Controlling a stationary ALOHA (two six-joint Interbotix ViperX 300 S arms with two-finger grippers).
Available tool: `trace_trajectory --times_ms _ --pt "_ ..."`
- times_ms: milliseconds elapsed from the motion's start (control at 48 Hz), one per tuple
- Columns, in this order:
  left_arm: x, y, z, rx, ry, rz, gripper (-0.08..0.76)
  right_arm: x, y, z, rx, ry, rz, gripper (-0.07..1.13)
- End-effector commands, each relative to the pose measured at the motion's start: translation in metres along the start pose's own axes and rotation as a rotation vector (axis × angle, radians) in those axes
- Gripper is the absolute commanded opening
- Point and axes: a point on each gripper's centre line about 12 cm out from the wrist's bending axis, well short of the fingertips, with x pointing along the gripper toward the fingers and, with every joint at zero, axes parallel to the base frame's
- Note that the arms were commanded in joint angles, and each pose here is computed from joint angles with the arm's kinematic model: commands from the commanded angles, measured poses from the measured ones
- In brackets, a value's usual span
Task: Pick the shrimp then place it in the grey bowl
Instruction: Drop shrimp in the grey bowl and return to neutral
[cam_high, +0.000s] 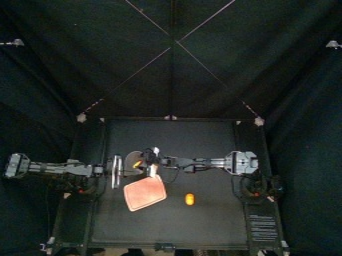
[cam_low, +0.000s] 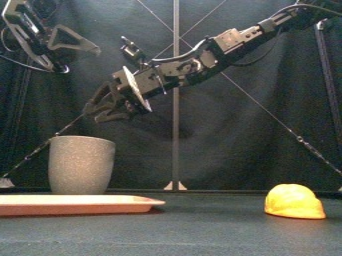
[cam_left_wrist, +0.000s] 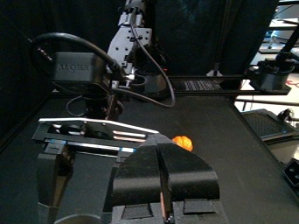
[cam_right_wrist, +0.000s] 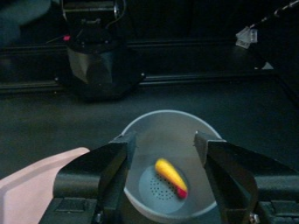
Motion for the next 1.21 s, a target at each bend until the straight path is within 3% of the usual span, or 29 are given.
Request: trace_trajectory --times_ms 21,792,1208 --pt "0.002 -0.001 0.005 0.0 -0.019 -0.005 0.055 -0.019 -0.006 0.026 -0.003 -0.053 -0.011 0.9" --pt "0.001 -0.001 0.003 0.003 -0.012 -0.004 0.053 -0.177 0.019 -0.004 0.083 -0.269 0.02 0.9" --pt "-0.001 0.0 -0.004 -0.006 0.006 -0.001 0.053 -0.23 0.018 -0.023 0.086 -0.27 0.022 0.9"
